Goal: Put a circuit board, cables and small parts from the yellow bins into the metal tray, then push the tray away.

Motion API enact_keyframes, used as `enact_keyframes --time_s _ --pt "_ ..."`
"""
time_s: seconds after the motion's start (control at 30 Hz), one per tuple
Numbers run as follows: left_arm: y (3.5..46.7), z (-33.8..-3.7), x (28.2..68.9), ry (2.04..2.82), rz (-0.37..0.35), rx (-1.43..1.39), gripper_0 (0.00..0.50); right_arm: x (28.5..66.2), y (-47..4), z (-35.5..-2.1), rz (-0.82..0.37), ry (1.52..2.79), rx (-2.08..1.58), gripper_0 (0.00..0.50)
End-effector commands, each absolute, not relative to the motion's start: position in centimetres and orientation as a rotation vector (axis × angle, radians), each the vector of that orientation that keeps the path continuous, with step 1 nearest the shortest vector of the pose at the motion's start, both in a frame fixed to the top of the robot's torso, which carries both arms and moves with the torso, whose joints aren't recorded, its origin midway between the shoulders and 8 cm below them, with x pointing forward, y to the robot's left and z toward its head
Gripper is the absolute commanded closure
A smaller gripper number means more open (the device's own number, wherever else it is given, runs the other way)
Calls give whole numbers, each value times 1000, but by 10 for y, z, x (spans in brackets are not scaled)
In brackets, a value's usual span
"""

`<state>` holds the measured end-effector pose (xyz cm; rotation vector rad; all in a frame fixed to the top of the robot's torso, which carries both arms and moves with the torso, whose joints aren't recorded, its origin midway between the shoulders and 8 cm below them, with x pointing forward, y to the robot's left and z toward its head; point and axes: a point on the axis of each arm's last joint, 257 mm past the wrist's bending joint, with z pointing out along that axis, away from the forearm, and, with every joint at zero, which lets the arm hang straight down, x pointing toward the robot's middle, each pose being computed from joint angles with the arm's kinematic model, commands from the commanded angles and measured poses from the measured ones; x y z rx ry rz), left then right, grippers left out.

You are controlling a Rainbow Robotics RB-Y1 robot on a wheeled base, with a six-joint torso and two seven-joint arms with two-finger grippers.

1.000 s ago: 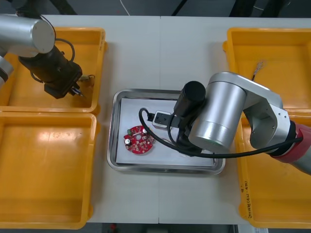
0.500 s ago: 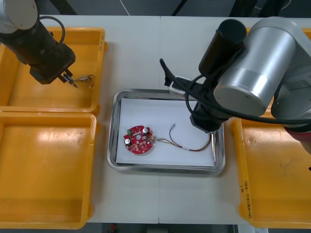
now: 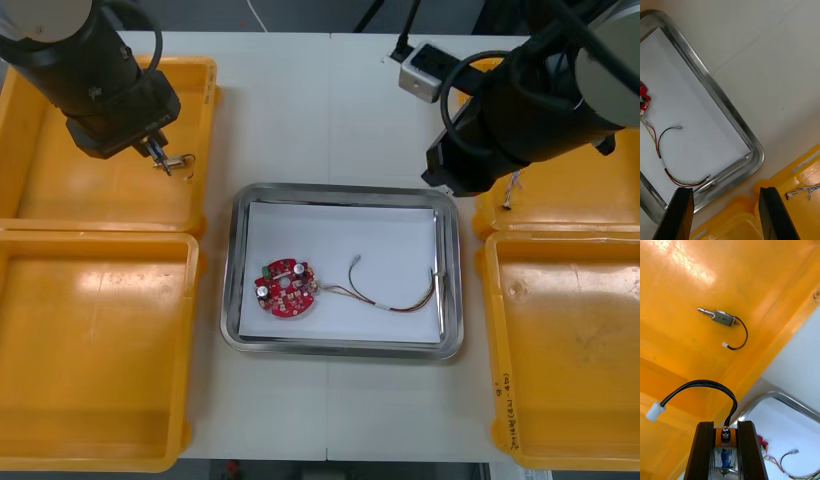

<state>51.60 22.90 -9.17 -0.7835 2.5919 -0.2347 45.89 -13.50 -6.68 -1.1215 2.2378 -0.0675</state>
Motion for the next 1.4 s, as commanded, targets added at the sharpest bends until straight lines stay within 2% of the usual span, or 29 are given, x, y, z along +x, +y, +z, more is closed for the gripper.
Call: enact_keyframes --time_s 0.03,0.1,0.2,0.47,0.7,0.87,1.17,1.4 --pt "193 -53 513 2547 -273 -610 500 482 -168 -16 -76 2211 -958 0" --pt "177 -52 508 2549 -291 -565 500 489 -180 -3 -63 2216 -891 0" --pt "161 -54 503 2543 -280 -515 500 496 -198 8 -61 2229 -812 0" --pt "109 -84 499 2546 -233 -370 500 522 -272 22 -135 2290 -514 0" --pt "79 -115 493 2573 -190 -307 500 538 -307 27 -162 2334 -328 0" --pt "69 -135 496 2583 -164 -310 498 545 -324 31 -121 2353 -222 0" --pt "65 -167 510 2585 -123 -327 499 549 -354 27 -127 2375 -75 0" --pt "66 -184 513 2592 -135 -347 500 551 -357 20 -84 2379 4 0"
